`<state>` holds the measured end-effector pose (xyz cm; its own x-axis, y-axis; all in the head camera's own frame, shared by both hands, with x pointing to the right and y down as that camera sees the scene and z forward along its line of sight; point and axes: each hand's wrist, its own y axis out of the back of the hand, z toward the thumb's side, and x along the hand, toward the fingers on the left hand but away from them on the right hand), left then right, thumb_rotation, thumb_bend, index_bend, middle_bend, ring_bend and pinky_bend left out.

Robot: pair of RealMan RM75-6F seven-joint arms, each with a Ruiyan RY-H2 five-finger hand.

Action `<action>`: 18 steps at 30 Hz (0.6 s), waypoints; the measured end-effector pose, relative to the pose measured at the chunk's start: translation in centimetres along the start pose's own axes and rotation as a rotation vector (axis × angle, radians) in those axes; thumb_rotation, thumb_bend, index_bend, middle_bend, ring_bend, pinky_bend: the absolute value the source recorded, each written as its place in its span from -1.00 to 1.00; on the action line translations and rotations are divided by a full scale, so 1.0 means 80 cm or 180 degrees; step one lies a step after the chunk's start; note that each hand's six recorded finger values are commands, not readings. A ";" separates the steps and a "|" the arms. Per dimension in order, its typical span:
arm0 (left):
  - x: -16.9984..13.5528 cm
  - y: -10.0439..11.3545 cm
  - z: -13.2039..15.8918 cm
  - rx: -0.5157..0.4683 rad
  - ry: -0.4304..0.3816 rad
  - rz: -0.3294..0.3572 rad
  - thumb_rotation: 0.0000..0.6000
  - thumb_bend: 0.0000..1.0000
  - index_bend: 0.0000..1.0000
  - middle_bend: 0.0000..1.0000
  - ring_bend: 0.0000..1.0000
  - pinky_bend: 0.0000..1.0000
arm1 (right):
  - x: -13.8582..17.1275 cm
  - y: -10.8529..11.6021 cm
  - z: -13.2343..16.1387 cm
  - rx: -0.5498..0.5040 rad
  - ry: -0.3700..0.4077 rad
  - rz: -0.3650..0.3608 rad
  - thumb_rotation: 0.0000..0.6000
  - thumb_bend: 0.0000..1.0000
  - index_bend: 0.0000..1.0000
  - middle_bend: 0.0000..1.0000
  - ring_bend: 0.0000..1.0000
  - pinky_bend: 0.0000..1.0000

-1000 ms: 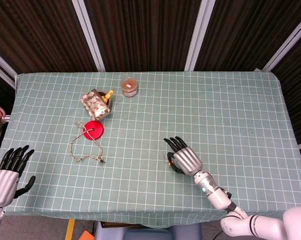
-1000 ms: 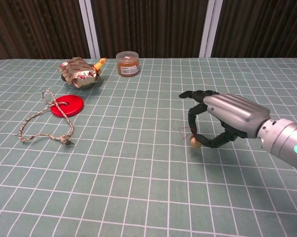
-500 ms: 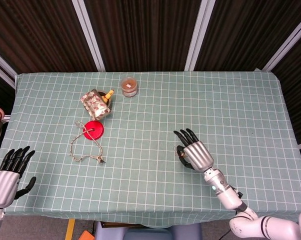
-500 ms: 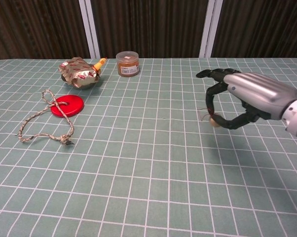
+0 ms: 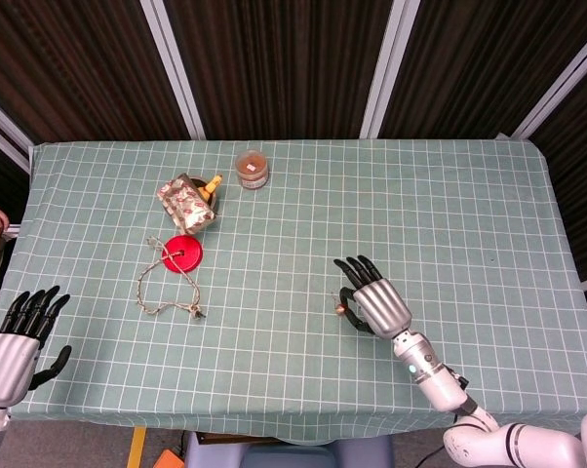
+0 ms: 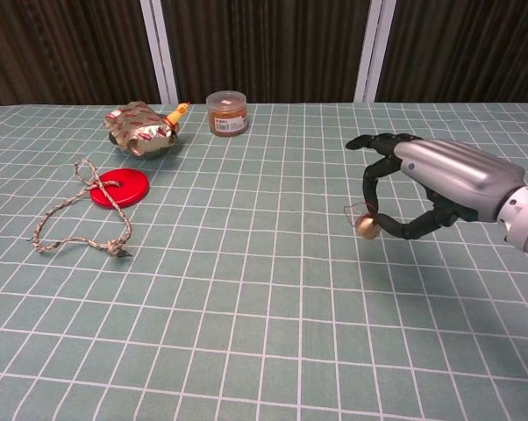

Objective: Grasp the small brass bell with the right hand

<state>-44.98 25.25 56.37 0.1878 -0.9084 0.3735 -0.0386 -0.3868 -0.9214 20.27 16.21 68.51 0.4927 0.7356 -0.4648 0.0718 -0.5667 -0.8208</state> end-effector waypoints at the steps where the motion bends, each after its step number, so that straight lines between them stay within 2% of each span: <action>1: 0.000 0.000 -0.001 0.0003 0.0007 -0.0001 1.00 -0.22 -1.00 -1.00 -1.00 -1.00 | 0.001 -0.002 -0.002 0.0012 -0.0014 0.0013 1.00 0.09 0.46 -0.68 -1.00 -1.00; 18: 0.002 -0.004 -0.001 0.0008 -0.0021 -0.0040 1.00 -0.21 -1.00 -1.00 -1.00 -1.00 | -0.008 -0.048 0.000 0.0036 -0.0020 0.0284 1.00 0.09 0.45 -0.68 -1.00 -1.00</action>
<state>-45.00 25.23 56.74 0.1949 -0.9024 0.3843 -0.0337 -0.3977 -0.9169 19.67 17.95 71.94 0.4913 0.6846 -0.5384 0.0180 -0.6260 -0.7796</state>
